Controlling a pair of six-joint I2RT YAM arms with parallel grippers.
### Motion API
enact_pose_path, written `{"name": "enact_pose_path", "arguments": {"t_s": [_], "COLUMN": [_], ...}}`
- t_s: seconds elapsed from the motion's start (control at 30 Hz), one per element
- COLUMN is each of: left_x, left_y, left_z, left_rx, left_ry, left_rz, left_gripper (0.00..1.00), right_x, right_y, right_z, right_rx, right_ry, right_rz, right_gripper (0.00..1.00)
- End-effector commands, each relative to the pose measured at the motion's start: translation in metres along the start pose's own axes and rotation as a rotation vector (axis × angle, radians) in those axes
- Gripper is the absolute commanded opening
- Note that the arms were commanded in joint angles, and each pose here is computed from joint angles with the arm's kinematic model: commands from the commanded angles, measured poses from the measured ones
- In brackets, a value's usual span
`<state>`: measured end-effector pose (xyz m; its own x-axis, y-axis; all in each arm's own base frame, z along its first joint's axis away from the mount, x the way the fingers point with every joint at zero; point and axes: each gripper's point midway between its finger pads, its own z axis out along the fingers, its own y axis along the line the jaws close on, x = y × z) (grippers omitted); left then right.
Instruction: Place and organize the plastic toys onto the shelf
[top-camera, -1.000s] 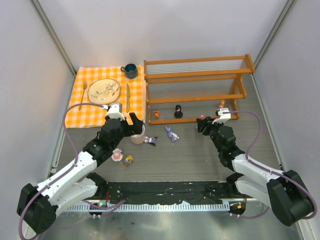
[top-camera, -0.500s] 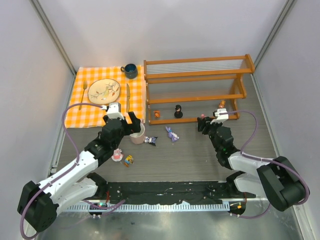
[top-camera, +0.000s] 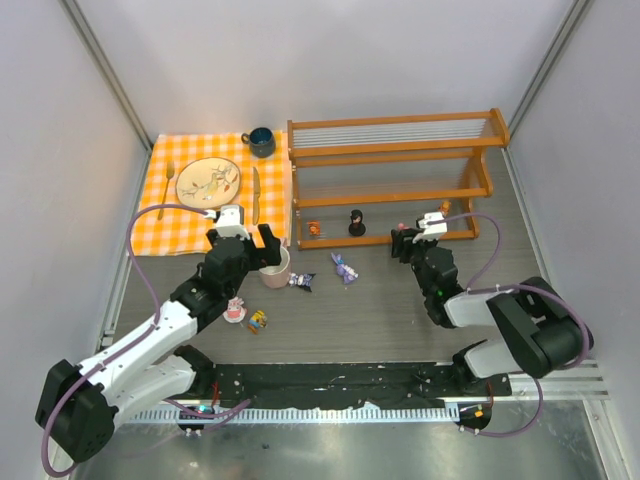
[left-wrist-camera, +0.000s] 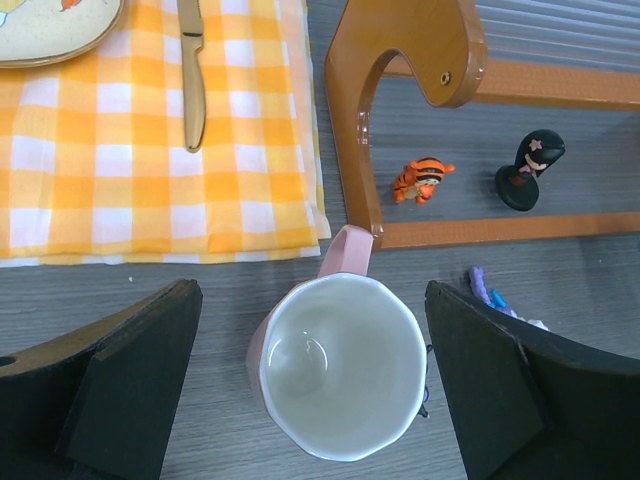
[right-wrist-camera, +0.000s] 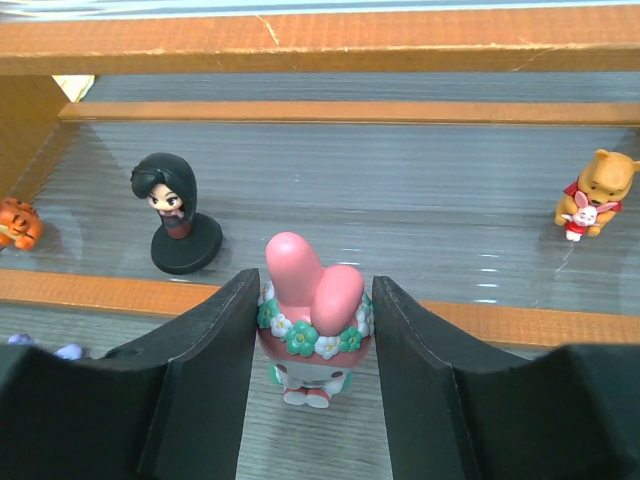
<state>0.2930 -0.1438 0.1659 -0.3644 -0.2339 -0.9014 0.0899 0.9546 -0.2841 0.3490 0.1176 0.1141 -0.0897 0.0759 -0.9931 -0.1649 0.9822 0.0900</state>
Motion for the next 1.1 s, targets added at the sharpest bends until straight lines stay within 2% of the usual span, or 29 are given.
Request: {"name": "enact_pose_path", "arguments": {"t_s": [0.0, 0.37, 1.07], "left_x": [-0.004, 0.003, 0.009], "left_y": [-0.002, -0.004, -0.003], "left_z": [0.003, 0.007, 0.010], "left_rx": [0.007, 0.017, 0.013], "left_ry": [-0.032, -0.011, 0.002], "left_rz": [0.014, 0.018, 0.017], "left_gripper": [1.00, 1.00, 1.00], "right_x": [-0.041, -0.046, -0.040], "right_y": [0.002, -0.003, -0.017], "right_z": [0.014, 0.024, 0.044], "right_rx": [0.019, 0.054, 0.100], "right_ry": [-0.174, -0.226, -0.240], "right_rz": [0.023, 0.026, 0.019], "right_gripper": [0.01, 0.01, 0.01]}}
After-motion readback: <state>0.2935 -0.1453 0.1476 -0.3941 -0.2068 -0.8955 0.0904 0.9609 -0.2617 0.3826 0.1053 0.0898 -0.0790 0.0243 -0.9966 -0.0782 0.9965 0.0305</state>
